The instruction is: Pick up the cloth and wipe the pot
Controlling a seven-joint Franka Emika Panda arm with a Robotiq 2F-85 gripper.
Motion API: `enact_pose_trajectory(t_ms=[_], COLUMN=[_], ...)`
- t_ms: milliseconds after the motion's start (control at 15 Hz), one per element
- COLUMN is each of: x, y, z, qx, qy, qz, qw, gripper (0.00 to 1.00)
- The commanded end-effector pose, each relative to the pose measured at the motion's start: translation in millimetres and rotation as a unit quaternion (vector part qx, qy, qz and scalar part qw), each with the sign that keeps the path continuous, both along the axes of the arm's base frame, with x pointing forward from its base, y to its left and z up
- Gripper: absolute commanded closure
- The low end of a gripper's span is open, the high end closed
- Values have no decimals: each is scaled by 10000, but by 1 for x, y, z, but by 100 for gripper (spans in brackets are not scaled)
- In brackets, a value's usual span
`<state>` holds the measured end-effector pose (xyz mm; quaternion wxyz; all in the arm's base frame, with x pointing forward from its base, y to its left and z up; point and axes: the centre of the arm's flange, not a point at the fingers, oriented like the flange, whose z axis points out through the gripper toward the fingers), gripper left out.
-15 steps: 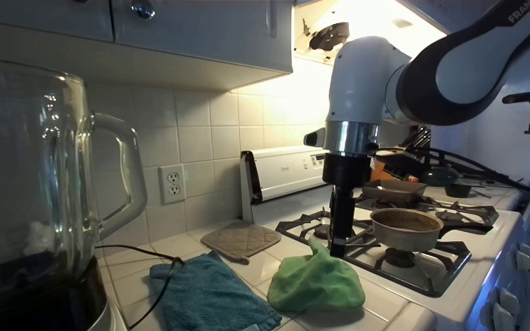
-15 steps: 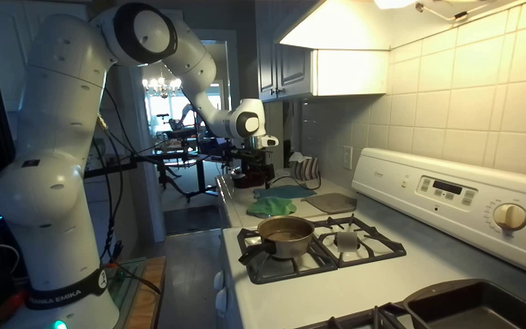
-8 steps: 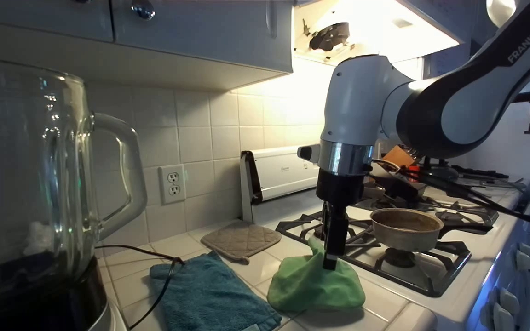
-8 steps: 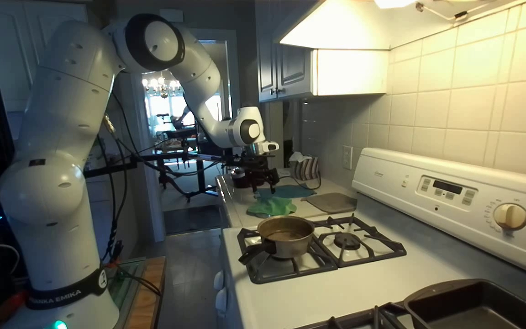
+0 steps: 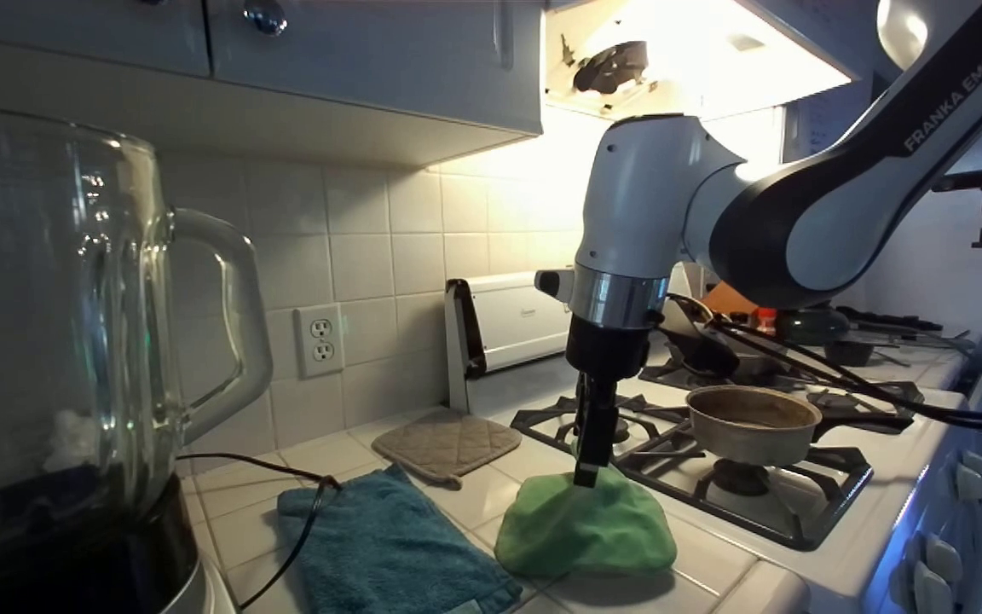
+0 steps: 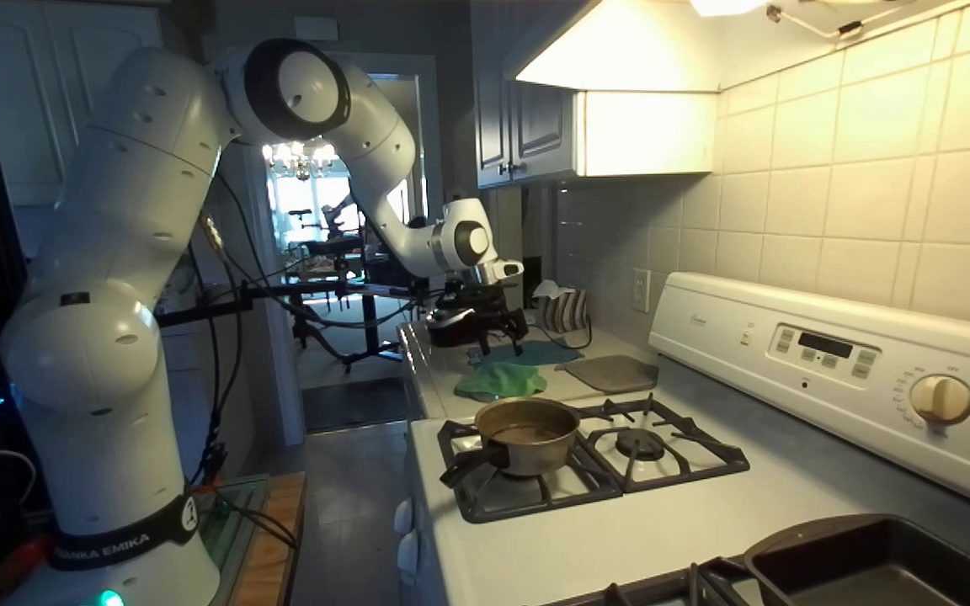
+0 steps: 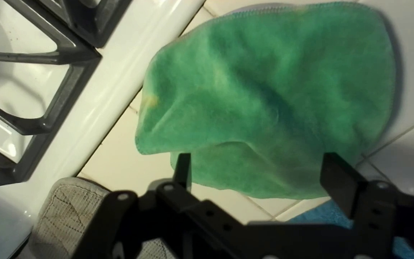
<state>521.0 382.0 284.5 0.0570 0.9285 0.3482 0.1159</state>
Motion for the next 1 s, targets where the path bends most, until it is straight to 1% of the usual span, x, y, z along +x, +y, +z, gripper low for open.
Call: enact_pose_trajectory(t_ms=[0, 200, 267, 333, 533, 667, 933], x=[10, 12, 13, 13, 15, 16, 16], y=[9, 9, 8, 7, 6, 6, 6], z=[-7, -10, -10, -10, -9, -8, -6], qx=[-122, -144, -138, -134, -123, -118, -108], qy=[-53, -42, -45, -45, -64, -67, -86], qz=[-9, -21, -36, -48, -68, -72, -73], qw=[9999, 9999, 9999, 9999, 9999, 9999, 9999], gripper=[37, 61, 66, 75, 95, 100, 99])
